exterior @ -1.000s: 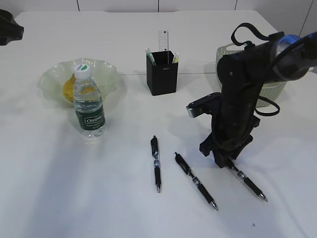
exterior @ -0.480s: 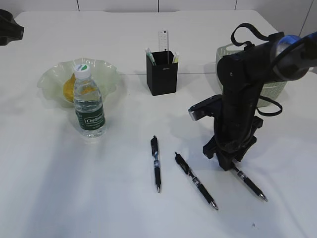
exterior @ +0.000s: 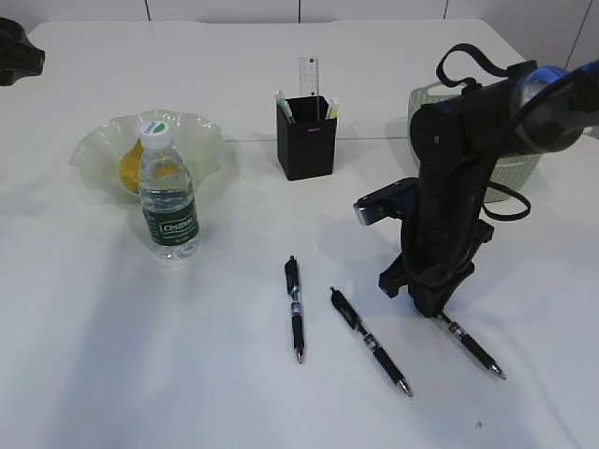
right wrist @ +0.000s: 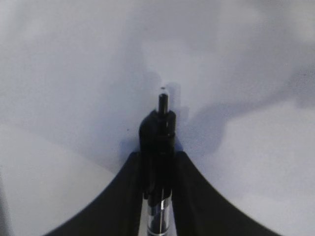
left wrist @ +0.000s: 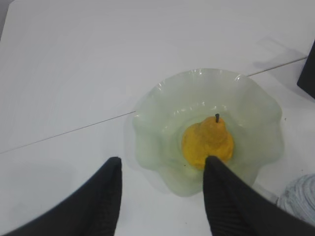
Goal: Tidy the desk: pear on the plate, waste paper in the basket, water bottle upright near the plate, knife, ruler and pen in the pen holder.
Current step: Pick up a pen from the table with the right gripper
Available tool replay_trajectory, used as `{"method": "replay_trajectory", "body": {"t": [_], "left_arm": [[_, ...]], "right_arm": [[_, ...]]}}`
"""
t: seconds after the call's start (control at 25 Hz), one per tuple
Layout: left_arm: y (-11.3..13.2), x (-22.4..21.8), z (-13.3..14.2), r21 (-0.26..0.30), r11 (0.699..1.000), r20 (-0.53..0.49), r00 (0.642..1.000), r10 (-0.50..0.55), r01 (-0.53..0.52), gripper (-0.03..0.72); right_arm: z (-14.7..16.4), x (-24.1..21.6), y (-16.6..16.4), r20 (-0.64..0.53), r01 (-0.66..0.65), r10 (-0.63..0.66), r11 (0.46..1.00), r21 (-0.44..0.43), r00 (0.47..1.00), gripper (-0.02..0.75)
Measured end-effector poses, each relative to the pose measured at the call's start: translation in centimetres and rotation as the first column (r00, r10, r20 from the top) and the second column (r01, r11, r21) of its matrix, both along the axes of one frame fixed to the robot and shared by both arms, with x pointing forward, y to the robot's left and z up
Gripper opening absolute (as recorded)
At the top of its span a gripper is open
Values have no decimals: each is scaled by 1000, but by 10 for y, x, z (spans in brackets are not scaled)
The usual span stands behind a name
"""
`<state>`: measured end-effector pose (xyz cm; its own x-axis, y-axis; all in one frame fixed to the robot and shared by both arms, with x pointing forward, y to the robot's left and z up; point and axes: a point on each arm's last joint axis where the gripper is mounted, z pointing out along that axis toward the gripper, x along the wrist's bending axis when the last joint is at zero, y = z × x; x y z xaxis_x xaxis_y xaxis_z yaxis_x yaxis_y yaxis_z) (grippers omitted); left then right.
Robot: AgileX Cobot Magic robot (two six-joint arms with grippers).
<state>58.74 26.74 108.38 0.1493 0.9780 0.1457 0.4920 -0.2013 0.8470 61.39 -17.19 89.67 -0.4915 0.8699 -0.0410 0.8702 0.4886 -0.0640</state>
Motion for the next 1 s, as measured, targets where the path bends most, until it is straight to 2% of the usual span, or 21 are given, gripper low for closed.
{"method": "replay_trajectory", "body": {"t": [0.24, 0.64, 1.0], "left_arm": [[0, 0, 0, 0, 1000, 0, 1000, 0, 0, 377], [0, 0, 0, 0, 1000, 0, 1000, 0, 0, 377], [0, 0, 0, 0, 1000, 0, 1000, 0, 0, 377]], "right_arm": [[-1, 0, 0, 2, 0, 0, 1000, 2, 1000, 104], [0, 5, 3, -13, 11, -11, 1000, 10, 1000, 102], [14, 21, 14, 12, 51, -52, 995, 81, 999, 102]]}}
